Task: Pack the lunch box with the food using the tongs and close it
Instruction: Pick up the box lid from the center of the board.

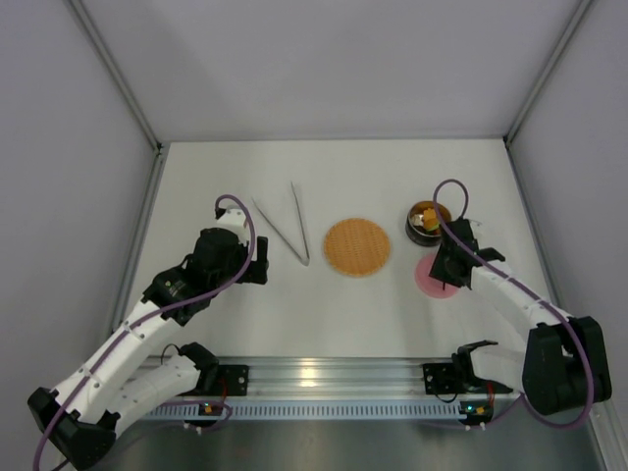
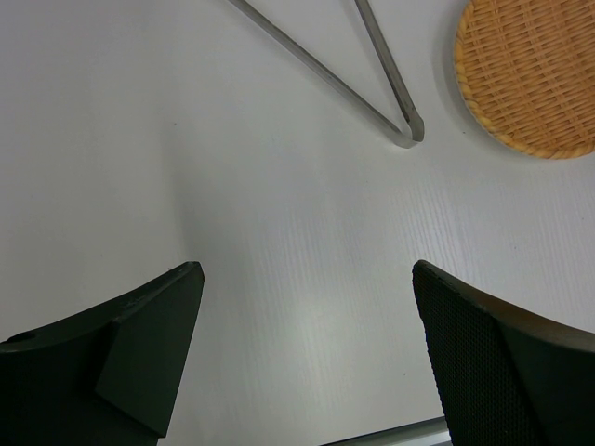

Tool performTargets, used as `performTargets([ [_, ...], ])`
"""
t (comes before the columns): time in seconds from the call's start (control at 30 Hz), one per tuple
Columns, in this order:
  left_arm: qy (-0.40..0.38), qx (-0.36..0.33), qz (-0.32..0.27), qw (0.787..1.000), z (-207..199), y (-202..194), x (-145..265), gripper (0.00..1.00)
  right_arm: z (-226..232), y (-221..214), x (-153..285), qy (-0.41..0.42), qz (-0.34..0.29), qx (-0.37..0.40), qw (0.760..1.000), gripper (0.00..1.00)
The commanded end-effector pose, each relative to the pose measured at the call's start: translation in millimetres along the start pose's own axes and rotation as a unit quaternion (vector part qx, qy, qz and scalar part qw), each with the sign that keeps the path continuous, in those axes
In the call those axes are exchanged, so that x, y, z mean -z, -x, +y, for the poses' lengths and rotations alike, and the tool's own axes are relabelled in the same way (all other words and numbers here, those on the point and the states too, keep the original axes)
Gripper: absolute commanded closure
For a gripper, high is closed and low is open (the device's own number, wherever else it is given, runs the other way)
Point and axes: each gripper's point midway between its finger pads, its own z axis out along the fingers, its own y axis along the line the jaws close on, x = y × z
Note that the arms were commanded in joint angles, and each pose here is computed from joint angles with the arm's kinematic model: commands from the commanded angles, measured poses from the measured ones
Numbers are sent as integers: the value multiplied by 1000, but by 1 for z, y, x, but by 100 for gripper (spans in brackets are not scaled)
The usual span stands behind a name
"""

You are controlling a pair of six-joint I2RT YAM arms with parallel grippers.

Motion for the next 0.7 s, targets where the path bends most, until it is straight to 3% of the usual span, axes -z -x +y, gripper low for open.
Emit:
performTargets([
  [0.0,0,-3,-11,1000,-1,6,-2,1,10,16,1,32,-31,-5,999,67],
  [0.13,1,-2,-10,1000,-1,5,-3,1,11,15,10,46,-36,-7,998,87],
  [0.27,2,-3,-9,1000,-1,5,-3,1,16,13,21,69,-31,-6,997,99],
  [0.53,2,-3,-8,1000,-1,5,-3,1,28,16,58,126,-37,0,991,100],
  [0.67,4,-4,-6,1000,-1,4,-4,1,28,37,85,131,-71,-1,989,100],
])
